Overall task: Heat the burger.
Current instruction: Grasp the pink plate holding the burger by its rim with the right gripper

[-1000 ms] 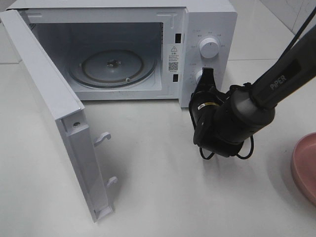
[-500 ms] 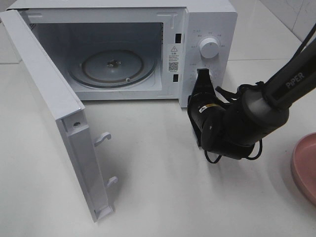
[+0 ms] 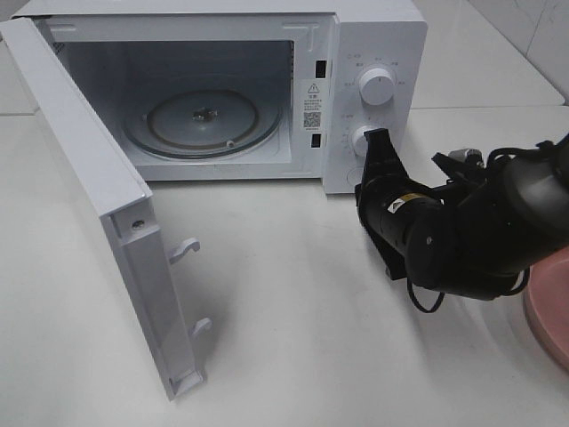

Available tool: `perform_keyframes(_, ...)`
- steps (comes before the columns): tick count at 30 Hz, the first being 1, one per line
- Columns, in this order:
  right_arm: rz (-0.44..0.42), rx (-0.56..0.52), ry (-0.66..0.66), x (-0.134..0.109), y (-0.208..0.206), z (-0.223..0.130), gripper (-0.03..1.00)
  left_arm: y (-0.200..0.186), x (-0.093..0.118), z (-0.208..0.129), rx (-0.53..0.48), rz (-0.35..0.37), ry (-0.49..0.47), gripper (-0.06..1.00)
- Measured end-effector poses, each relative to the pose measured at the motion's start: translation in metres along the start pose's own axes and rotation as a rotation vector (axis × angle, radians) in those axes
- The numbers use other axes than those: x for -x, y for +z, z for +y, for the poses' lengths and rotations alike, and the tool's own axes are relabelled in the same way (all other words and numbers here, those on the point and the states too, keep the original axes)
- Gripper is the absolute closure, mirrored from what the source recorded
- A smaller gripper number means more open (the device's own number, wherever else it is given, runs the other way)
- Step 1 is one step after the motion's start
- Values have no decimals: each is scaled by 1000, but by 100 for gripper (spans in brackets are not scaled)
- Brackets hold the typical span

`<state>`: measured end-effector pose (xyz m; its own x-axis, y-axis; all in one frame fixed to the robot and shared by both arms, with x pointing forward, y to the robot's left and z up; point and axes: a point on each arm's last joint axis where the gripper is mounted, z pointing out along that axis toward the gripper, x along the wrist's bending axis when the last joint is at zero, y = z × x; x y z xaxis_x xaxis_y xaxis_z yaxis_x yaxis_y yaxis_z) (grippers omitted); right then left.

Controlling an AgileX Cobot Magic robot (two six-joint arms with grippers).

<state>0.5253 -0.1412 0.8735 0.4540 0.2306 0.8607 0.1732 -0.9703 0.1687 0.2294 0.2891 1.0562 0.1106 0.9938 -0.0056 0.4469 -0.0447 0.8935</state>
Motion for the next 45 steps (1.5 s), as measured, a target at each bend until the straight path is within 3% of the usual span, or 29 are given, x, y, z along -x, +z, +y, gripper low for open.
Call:
perform_keyframes(9, -66, -100, -127, -1, -19, 0, 96, 0, 0, 0, 0, 0, 0, -1)
perform_keyframes(11, -95, -174, -244, -5, -27, -3, 96, 0, 0, 0, 0, 0, 0, -1)
perform_keyframes(19, -134, -294, -471, -11, -42, -6, 96, 0, 0, 0, 0, 0, 0, -1)
perform_keyframes(23, -156, -391, -644, -13, -53, -8, 96, 0, 0, 0, 0, 0, 0, -1)
perform_keyframes(29, -165, -492, -796, -16, -66, -9, 96, 0, 0, 0, 0, 0, 0, -1)
perform_keyframes(39, -126, -715, -1197, -23, -102, -4, 96, 0, 0, 0, 0, 0, 0, -1)
perform_keyframes(41, -125, -728, -1226, -24, -106, -3, 96, 0, 0, 0, 0, 0, 0, -1)
perform_keyframes(45, -158, -803, -1358, -26, -125, 6, 96, 0, 0, 0, 0, 0, 0, -1)
